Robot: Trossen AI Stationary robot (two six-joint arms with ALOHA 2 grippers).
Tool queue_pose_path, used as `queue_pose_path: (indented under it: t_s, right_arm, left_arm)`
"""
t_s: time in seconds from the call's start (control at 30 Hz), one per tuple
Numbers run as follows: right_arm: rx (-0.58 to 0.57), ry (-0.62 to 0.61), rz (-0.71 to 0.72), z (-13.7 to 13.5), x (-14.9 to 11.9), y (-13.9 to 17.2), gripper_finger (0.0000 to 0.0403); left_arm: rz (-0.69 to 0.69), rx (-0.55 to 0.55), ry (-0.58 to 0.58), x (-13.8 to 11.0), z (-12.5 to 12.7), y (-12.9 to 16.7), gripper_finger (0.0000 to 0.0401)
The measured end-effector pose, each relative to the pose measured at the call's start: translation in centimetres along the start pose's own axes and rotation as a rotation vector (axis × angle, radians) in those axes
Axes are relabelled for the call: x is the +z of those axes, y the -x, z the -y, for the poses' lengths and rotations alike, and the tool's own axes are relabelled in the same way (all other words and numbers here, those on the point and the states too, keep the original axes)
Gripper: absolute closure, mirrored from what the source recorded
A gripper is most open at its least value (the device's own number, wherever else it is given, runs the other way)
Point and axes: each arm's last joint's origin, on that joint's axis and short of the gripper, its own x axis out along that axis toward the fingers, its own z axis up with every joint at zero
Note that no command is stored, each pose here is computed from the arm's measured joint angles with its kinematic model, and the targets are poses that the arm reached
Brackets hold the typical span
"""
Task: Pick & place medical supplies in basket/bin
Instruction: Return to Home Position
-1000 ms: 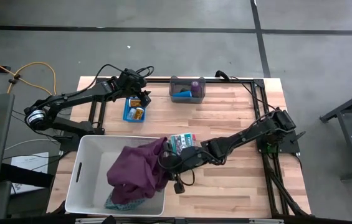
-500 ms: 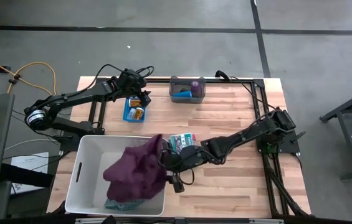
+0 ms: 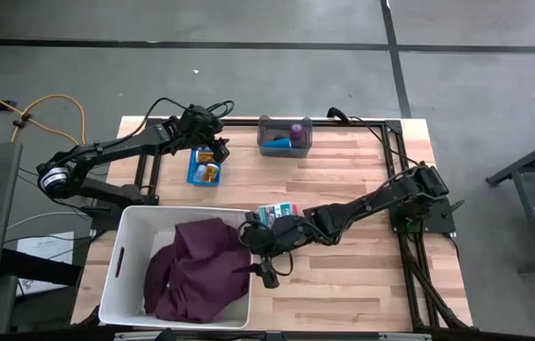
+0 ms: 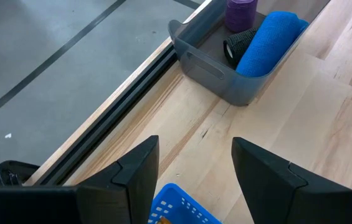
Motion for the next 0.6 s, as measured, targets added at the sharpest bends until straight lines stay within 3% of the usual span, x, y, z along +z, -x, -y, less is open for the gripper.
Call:
queue_pose_path:
  t_s: [0.23, 0.4, 0.6]
  right_arm:
    - [-0.005, 0.077, 0.001, 0.0, 0.3, 0.3, 0.0167]
    - [-0.048, 0.159, -0.002, 0.0, 1.9, 2.4, 0.0167]
    - [-0.29, 0.255, -0.082, -0.1, 4.1, 7.3, 0.0167]
  left_arm:
    - [0.0, 0.0, 0.0, 0.0, 0.0, 0.0, 0.0207]
    - [0.0, 0.0, 0.0, 0.0, 0.0, 0.0, 0.0207]
    - [0.001, 0.0, 0.0, 0.0, 0.0, 0.0, 0.0207]
